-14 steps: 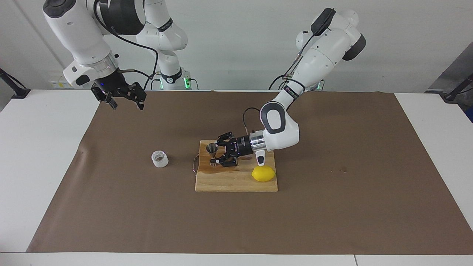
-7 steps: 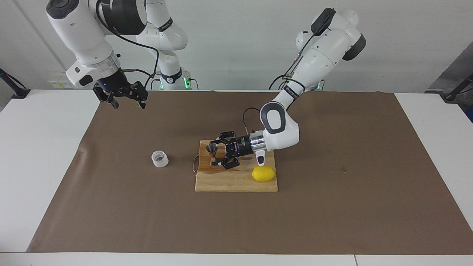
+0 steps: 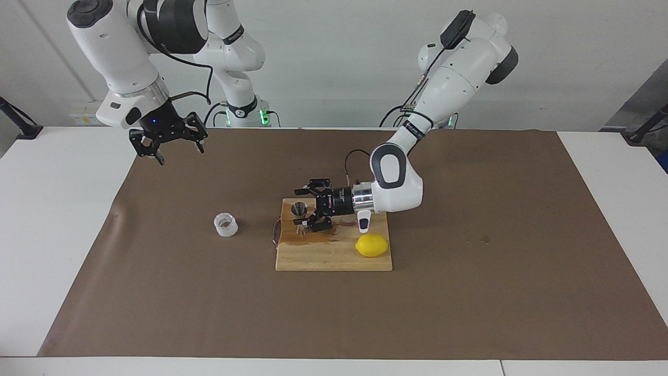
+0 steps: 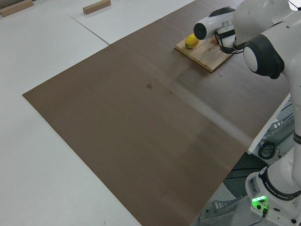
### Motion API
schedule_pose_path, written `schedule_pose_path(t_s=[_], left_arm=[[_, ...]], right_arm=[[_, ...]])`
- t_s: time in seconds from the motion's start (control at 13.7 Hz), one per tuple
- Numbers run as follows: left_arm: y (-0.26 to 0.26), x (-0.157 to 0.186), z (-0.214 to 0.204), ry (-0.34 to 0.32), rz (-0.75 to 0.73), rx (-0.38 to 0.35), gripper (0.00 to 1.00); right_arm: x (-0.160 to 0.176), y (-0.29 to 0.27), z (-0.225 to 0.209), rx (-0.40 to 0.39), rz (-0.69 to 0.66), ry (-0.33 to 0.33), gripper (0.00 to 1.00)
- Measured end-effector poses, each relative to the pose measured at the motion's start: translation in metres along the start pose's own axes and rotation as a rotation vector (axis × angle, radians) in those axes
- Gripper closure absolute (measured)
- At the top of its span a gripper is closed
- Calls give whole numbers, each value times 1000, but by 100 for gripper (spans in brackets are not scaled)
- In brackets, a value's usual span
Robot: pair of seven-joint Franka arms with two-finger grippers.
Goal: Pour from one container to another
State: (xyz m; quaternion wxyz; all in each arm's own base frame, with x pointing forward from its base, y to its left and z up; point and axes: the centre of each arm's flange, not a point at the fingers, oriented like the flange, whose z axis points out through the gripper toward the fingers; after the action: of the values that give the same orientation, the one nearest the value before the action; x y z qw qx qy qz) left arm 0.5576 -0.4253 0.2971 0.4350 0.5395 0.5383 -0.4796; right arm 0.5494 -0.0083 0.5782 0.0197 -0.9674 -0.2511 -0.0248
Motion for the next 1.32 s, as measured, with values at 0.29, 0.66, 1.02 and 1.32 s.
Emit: schedule_pose_path(t_s=[0.29, 0.66, 1.02, 1.32], left_arm=[[21, -29, -34, -61, 17, -2, 0], [45, -69, -92, 64, 199, 39, 0], [61, -122, -153, 395, 535, 71, 0], [46, -141, -163, 711, 782, 235, 0]], right_arm=[[0, 12, 4, -37, -278, 43, 0], [-13, 27, 35, 3, -572, 65, 0], [-25, 52, 91, 90, -906, 197, 0], [-43, 103, 167, 183, -983, 337, 0]])
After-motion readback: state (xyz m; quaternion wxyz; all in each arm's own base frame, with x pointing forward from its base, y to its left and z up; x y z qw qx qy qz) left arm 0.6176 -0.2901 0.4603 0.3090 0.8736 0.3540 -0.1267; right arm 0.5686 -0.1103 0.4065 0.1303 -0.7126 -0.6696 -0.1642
